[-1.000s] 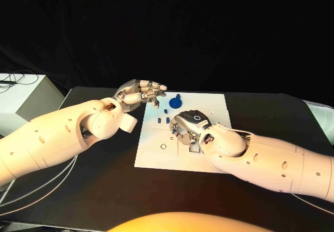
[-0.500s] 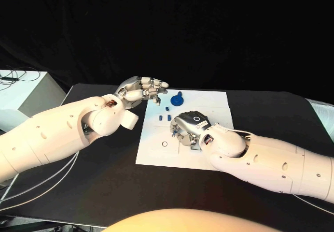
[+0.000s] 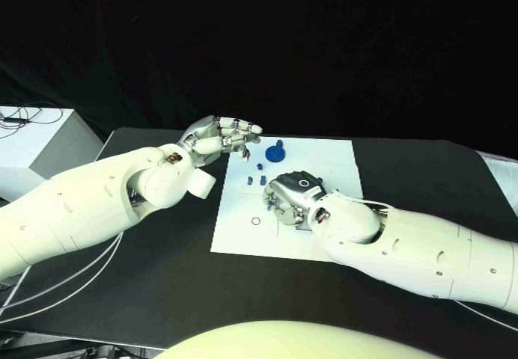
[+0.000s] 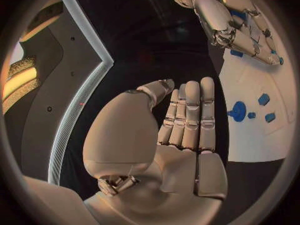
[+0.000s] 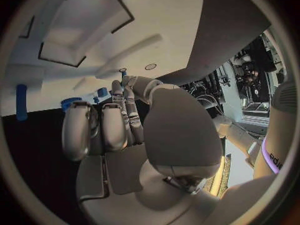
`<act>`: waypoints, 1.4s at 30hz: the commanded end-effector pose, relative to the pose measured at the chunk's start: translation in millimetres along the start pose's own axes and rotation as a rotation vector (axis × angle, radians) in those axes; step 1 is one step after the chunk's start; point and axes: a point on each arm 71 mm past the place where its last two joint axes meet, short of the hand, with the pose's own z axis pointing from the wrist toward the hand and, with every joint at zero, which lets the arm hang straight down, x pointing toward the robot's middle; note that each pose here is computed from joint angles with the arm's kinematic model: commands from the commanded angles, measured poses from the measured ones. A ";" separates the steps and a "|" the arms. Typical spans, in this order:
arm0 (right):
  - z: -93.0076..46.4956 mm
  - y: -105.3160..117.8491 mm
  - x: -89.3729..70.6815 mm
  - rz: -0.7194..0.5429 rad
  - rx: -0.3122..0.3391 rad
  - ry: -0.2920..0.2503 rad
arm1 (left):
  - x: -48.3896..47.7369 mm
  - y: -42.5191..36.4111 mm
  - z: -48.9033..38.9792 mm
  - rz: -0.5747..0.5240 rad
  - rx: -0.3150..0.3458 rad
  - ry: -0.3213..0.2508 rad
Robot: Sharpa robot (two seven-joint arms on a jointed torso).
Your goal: Assemble the parts on the task board
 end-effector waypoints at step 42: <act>0.9 -1.2 11.5 -0.032 0.004 0.046 | 1.2 -0.9 0.1 0.000 0.003 0.013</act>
